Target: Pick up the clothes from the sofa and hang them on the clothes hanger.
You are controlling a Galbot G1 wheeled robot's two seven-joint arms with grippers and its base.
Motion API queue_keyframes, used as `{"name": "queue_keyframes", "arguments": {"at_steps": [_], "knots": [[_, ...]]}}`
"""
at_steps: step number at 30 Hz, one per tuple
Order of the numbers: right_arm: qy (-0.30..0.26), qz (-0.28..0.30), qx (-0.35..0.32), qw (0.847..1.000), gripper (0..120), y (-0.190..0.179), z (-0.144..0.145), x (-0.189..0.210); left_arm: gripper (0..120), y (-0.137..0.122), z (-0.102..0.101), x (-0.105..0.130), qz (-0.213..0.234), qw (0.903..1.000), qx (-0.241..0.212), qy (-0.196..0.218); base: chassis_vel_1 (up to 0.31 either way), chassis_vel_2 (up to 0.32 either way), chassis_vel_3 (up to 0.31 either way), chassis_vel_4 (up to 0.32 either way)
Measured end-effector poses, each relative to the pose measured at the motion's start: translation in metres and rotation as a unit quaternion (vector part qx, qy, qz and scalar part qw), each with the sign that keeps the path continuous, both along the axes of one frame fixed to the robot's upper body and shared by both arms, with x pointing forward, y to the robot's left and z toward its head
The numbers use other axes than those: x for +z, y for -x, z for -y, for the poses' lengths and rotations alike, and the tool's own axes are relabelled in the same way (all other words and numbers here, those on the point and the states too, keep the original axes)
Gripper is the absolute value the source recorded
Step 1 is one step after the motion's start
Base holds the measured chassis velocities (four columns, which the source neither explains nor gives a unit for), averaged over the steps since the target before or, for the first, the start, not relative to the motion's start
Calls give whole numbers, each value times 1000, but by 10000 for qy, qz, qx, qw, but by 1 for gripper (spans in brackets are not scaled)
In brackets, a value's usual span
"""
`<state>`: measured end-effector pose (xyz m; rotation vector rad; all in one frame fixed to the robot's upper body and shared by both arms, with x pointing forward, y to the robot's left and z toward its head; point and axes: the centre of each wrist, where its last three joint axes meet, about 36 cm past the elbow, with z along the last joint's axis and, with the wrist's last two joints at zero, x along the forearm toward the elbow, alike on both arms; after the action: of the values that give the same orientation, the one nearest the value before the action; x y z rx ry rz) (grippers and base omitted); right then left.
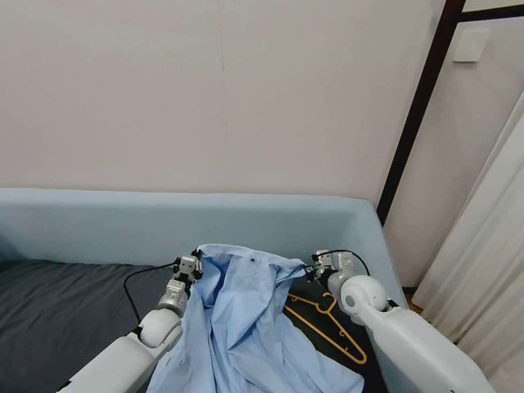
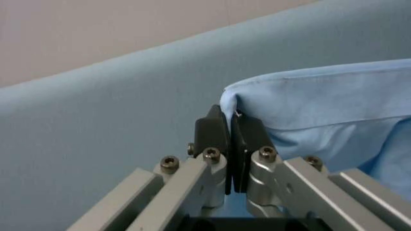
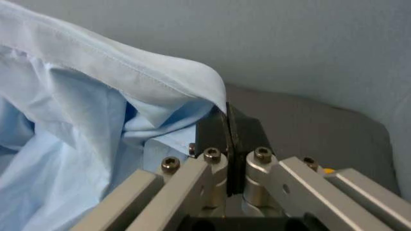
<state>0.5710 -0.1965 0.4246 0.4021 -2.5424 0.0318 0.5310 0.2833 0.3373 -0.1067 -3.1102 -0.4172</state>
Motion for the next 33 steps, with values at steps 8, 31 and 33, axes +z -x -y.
{"name": "queue_keyframes", "arguments": {"at_steps": [8,31,33], "knots": [[508,184,81,9985,14,-4,0,-13,0,-1,1,-4,-43,9999,77,101,0,0,0,0],[635,-347,95,9973,97,84,94,-83,0,19,-5,-19,46,9997,-220,32,0,0,0,0],[630,-458,59,9969,100,77,96,-99,0,21,-6,-19,89,9994,-325,-8,0,0,0,0]]}}
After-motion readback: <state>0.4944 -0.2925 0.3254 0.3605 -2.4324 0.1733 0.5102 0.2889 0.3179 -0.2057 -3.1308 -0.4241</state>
